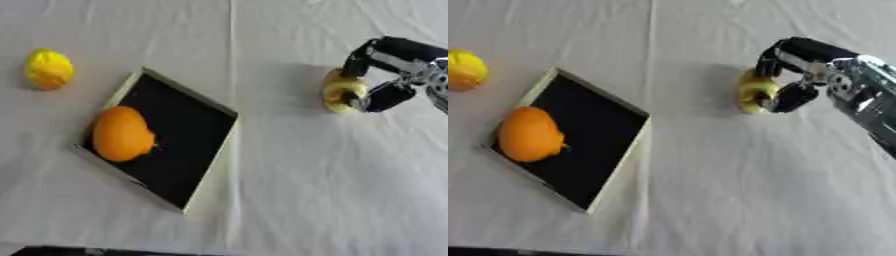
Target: Pick up objects on the table and place them in the box.
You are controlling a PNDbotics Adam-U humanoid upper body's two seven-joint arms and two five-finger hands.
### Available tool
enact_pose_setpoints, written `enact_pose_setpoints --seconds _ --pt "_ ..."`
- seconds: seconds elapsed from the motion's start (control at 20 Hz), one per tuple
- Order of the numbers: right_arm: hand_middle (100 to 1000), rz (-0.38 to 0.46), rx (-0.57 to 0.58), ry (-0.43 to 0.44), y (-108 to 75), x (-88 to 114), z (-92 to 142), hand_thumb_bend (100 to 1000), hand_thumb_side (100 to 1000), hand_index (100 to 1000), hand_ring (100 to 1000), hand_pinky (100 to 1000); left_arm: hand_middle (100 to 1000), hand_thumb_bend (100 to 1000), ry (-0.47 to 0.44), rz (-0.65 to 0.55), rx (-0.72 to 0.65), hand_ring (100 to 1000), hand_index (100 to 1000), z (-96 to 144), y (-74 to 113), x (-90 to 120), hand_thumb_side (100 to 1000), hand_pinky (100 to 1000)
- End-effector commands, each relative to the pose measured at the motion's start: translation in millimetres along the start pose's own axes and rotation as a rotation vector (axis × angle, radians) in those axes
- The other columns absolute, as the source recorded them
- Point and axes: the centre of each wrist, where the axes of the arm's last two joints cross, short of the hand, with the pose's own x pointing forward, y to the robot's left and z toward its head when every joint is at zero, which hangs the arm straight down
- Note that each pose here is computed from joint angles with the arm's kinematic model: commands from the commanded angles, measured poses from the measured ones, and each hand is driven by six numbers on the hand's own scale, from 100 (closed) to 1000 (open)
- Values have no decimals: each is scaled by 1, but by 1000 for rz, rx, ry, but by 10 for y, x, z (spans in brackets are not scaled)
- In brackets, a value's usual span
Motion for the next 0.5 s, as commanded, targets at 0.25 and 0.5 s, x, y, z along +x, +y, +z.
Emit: enact_pose_setpoints --seconds 0.25,0.5 --pt "482 20 -163 -114 -329 278 216 100 100 584 620 783 802 188 -27 7 1 833 868 -56 10 56 408 812" --pt "482 42 -272 -264 -666 545 359 100 100 585 618 786 802 187 -28 7 -5 833 868 -56 11 57 406 812"
